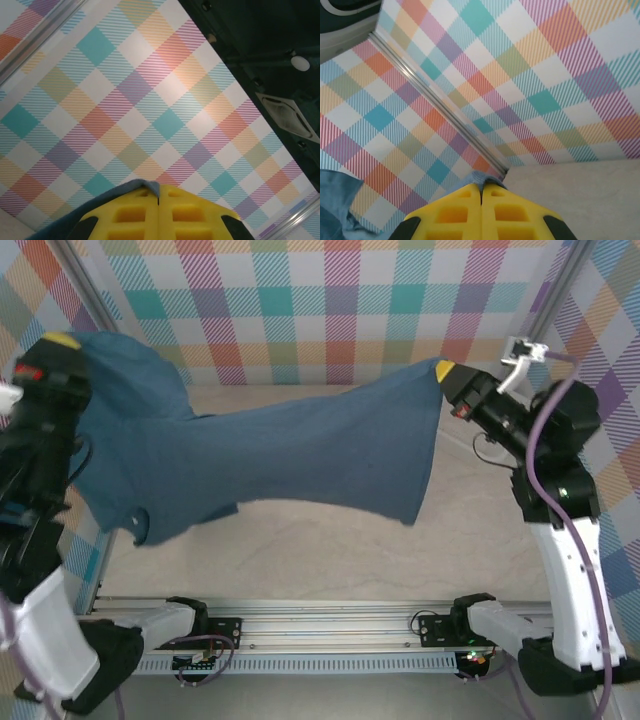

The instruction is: Fold and stack the t-shirts

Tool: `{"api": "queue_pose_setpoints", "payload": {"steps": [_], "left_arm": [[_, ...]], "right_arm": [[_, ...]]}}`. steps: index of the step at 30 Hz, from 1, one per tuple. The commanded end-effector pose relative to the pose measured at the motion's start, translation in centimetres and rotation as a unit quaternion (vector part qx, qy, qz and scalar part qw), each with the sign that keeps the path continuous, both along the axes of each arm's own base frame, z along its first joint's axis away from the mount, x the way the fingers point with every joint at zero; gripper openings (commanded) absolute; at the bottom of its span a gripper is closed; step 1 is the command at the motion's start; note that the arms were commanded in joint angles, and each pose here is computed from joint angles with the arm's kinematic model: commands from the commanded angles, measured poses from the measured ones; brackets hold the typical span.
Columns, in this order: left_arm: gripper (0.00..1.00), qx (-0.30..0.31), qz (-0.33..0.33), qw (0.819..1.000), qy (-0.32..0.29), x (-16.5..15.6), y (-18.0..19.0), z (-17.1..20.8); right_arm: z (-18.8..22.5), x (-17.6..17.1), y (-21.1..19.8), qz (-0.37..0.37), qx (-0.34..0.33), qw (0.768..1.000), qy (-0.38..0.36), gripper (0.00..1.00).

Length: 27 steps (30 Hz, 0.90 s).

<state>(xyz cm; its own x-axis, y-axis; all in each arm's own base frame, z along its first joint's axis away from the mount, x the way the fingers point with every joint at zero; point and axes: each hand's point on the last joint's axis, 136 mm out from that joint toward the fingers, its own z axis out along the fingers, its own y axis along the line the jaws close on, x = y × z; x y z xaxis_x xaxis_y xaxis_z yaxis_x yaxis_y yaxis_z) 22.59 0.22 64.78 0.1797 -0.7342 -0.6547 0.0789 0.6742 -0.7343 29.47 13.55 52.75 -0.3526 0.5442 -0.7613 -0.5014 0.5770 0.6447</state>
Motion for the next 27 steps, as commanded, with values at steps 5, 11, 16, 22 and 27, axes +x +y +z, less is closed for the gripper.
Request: {"api": "queue_pose_setpoints", "payload": {"steps": [5, 11, 16, 22, 27], "left_arm": [[0.0, -0.007, -0.019, 0.988, 0.151, 15.5, -0.2, -8.5], [0.0, -0.011, -0.061, 0.993, 0.098, 20.7, 1.1, -6.1], [0.0, -0.029, -0.073, 0.997, 0.015, 19.2, 1.6, -0.8], [0.0, -0.03, -0.062, 0.995, -0.07, 13.1, 1.7, 4.7], [0.0, -0.035, -0.063, 0.997, 0.019, 11.8, 1.3, 0.4]], "right_arm": [[-2.2, 8.9, 3.6, 0.062, 0.047, 0.995, 0.061, 0.0], [-2.3, 15.2, 5.3, 0.079, 0.05, 0.994, 0.064, 0.0], [-0.2, 17.6, 5.5, 0.077, 0.053, 0.995, 0.045, 0.0], [2.6, 18.3, 4.8, 0.075, 0.064, 0.995, 0.023, 0.0], [-0.5, 18.9, 5.3, 0.093, 0.056, 0.992, 0.065, 0.0]]}}
